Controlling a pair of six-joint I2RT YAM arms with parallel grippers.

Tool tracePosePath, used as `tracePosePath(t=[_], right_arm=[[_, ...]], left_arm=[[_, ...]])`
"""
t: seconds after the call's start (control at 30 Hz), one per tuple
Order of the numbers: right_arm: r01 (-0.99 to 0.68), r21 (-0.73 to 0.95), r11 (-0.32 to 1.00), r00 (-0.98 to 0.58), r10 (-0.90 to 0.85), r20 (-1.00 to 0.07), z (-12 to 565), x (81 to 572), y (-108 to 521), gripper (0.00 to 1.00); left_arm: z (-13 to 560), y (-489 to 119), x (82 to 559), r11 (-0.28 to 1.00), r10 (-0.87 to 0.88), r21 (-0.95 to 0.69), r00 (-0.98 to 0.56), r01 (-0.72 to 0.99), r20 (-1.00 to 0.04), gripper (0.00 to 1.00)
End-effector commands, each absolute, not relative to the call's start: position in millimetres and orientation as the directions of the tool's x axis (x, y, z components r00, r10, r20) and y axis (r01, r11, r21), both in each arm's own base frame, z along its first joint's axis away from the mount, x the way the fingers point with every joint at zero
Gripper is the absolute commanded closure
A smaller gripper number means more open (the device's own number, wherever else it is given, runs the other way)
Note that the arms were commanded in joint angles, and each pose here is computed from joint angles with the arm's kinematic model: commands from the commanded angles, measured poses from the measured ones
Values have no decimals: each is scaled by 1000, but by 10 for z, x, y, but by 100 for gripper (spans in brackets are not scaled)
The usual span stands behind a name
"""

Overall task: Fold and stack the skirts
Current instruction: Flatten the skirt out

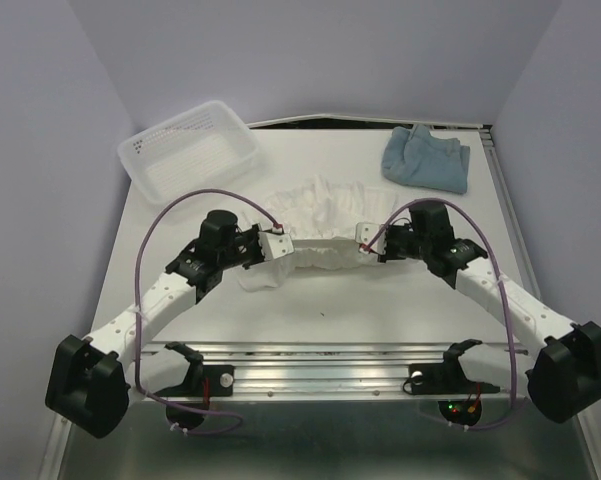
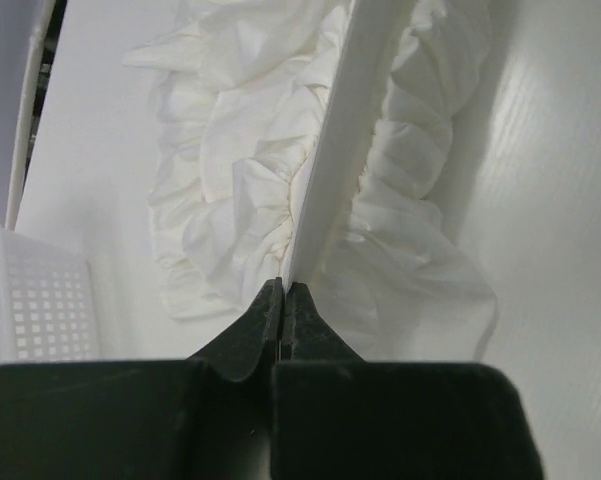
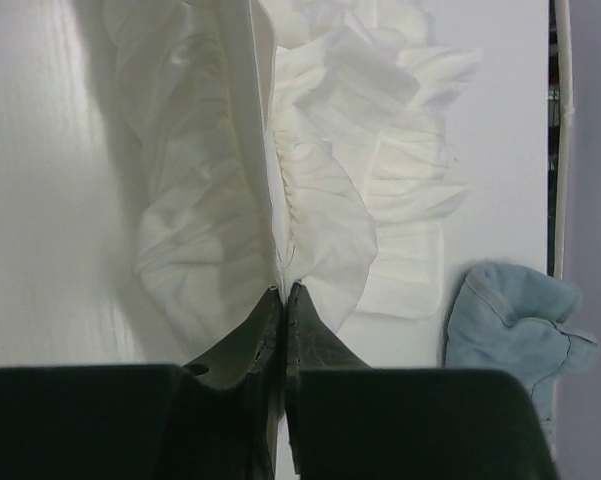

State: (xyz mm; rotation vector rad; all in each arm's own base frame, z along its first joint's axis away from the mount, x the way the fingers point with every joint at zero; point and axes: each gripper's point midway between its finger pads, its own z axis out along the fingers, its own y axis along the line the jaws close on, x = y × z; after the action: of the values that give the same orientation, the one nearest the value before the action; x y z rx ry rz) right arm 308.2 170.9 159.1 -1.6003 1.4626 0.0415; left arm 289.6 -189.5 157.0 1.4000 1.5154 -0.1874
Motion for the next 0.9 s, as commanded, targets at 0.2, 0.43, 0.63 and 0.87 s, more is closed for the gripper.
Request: tracePosePath(t=[0.2, 0.43, 0.63, 0.87], right_arm=[[-829, -554, -78, 426, -731, -533, 1252, 2455, 1633, 99], [-788, -559, -257, 547, -710, -444, 1022, 2136, 1500, 17], [-710, -689, -146, 511, -780, -361, 1304, 2326, 1320, 0], [-820, -460, 341, 16, -790, -613, 1658, 3020, 1483, 6]], left_arm=[[1294, -1906, 2362, 27, 661, 580, 421, 814, -622, 100], [1124, -1992, 1873, -211, 614, 541, 541, 814, -574, 37], [1597, -2060, 1941, 13, 592, 525, 417, 851, -690, 22], [1971, -2037, 2704, 480, 472, 154, -106, 864, -875, 31]])
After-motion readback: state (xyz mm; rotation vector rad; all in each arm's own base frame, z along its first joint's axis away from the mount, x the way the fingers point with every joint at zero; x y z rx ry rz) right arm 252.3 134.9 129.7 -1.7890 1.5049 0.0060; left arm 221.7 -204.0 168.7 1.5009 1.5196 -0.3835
